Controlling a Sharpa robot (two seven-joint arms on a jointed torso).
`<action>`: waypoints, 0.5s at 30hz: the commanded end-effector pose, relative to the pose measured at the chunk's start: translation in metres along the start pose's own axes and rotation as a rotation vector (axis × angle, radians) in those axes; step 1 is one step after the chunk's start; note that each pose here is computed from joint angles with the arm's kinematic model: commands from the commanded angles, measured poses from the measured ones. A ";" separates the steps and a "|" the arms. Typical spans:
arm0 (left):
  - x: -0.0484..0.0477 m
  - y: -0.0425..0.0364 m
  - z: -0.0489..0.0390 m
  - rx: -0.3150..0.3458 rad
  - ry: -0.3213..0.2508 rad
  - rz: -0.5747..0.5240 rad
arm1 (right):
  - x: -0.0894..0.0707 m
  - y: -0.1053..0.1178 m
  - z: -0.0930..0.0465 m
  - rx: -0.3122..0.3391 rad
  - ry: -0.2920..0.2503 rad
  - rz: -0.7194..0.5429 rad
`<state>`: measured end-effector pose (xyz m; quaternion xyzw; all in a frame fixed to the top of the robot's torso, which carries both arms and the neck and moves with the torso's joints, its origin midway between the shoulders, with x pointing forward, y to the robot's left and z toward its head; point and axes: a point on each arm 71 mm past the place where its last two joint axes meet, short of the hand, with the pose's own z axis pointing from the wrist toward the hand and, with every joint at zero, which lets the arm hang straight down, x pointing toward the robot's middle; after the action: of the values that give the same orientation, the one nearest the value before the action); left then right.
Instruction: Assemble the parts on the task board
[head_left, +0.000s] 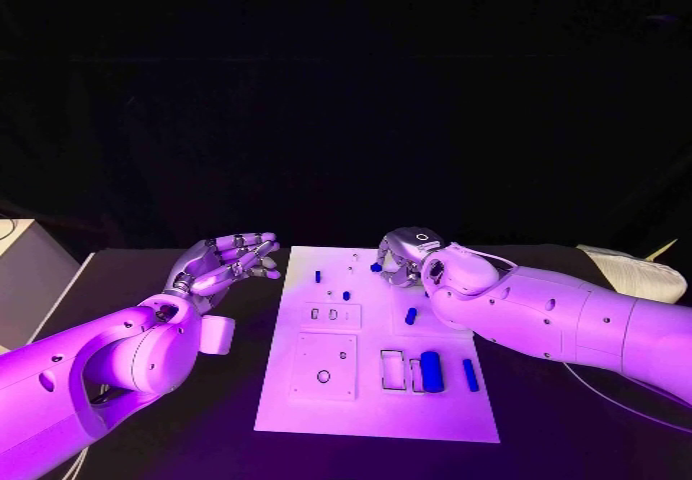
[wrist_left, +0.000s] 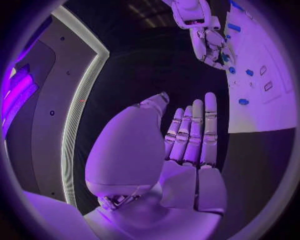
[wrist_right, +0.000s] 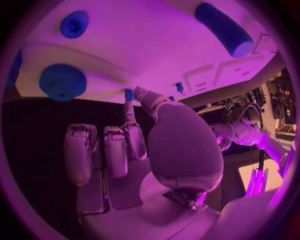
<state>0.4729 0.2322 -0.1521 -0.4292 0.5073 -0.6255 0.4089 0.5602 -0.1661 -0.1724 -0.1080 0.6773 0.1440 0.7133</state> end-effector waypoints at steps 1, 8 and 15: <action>0.0022 -0.0008 0.0003 0.009 0.017 -0.008 | -0.001 -0.001 0.000 0.010 -0.020 -0.012; 0.0022 -0.0007 0.0004 0.008 0.017 -0.008 | 0.001 -0.002 0.001 0.017 -0.004 -0.017; 0.0018 -0.0008 0.0003 0.008 0.015 -0.007 | 0.004 -0.004 0.002 0.022 0.029 -0.026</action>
<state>0.4731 0.2325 -0.1522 -0.4294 0.5073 -0.6251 0.4092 0.5636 -0.1690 -0.1735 -0.1026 0.6787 0.1332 0.7149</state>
